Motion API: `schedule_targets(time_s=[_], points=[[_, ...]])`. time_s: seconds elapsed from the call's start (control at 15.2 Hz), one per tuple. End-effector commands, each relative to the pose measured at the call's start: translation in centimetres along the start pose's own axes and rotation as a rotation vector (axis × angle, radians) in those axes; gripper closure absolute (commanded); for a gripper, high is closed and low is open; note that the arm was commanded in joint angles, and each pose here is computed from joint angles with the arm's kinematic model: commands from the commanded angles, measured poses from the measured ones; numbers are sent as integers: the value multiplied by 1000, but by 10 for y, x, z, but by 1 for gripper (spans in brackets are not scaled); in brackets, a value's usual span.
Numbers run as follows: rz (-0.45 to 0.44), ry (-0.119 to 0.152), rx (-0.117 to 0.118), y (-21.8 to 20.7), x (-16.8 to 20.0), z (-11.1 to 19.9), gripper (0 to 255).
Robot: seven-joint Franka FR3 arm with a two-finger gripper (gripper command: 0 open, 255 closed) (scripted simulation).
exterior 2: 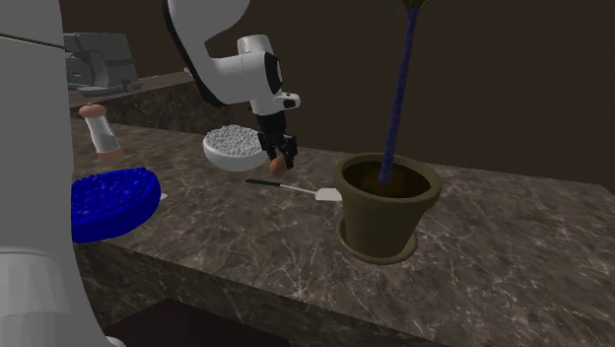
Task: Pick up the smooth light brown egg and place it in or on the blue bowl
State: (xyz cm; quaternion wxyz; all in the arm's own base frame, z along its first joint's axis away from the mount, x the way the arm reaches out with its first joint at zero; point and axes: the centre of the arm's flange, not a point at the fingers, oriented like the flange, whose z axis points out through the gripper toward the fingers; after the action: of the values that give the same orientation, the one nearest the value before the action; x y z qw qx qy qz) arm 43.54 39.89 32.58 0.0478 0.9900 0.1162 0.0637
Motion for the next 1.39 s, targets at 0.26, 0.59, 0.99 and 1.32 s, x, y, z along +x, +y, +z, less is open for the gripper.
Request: schedule_targets(time_s=[0.26,0.59,0.99,1.32], points=[[-15,-15,-1,-8,-9,4,255],[-15,-16,0,-6,-6,2,255],[-15,-16,0,-3,-2,-30,255],[-15,-16,0,0,1,-56,255]])
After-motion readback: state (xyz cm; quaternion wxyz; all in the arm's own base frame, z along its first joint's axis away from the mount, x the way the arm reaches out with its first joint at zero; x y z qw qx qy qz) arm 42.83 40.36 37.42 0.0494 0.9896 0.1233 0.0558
